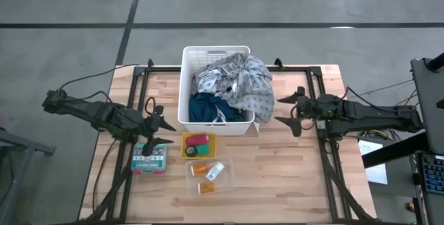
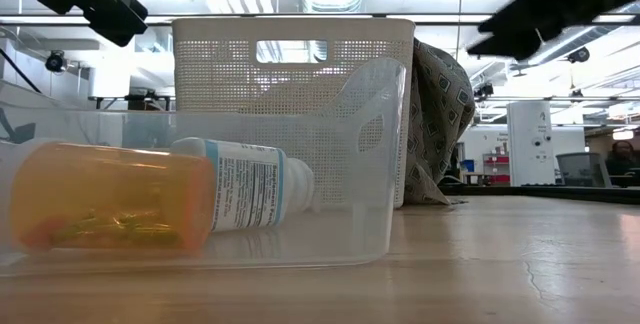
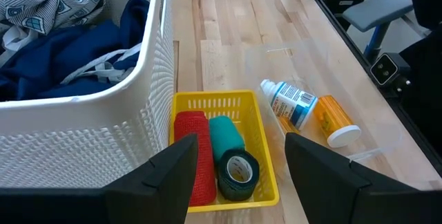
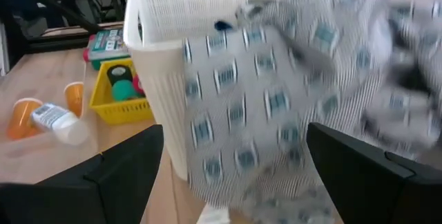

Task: Pick & Place Medicine items
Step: Put the gray lapover patient gown into the white laundry bin

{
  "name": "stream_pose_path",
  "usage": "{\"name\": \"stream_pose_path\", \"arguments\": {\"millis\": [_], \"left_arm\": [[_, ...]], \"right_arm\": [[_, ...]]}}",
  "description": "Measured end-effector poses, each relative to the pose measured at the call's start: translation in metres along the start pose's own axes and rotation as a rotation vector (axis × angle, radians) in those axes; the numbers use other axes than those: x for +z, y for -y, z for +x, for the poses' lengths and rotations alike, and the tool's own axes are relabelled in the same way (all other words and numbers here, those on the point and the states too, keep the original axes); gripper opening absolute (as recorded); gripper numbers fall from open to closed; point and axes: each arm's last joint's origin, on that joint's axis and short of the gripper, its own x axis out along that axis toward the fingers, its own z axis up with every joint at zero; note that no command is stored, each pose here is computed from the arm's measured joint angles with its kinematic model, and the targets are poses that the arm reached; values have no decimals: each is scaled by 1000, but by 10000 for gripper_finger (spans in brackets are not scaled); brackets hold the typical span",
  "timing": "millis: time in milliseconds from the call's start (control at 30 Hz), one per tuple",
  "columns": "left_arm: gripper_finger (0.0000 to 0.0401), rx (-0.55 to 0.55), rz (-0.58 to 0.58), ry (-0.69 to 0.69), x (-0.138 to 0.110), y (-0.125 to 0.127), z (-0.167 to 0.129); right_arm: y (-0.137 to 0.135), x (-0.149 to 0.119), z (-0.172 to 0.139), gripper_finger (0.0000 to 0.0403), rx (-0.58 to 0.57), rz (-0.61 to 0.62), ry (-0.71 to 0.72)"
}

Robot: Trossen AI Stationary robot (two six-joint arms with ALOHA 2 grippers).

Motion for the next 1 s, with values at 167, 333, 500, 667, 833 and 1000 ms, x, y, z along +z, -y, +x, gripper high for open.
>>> {"name": "stream_pose_path", "arguments": {"millis": [167,333,500,667,833,1000], "left_arm": [[226,0,0,0,0,0,0],[226,0,0,0,0,0,0],[226,0,0,1,0,0,0],[226,0,0,1,0,0,0],[226,0,0,1,0,0,0],[226,0,0,1,0,0,0]], "right_arm": [[4,-38,1,354,-13,78,-32],[6,-72,10,355,-28,92,-11],[7,-101,18,355,-37,61,25],[9,-106,21,354,-89,92,22],[9,-103,22,354,-107,194,52],[9,-95,24,354,-139,192,135]]}}
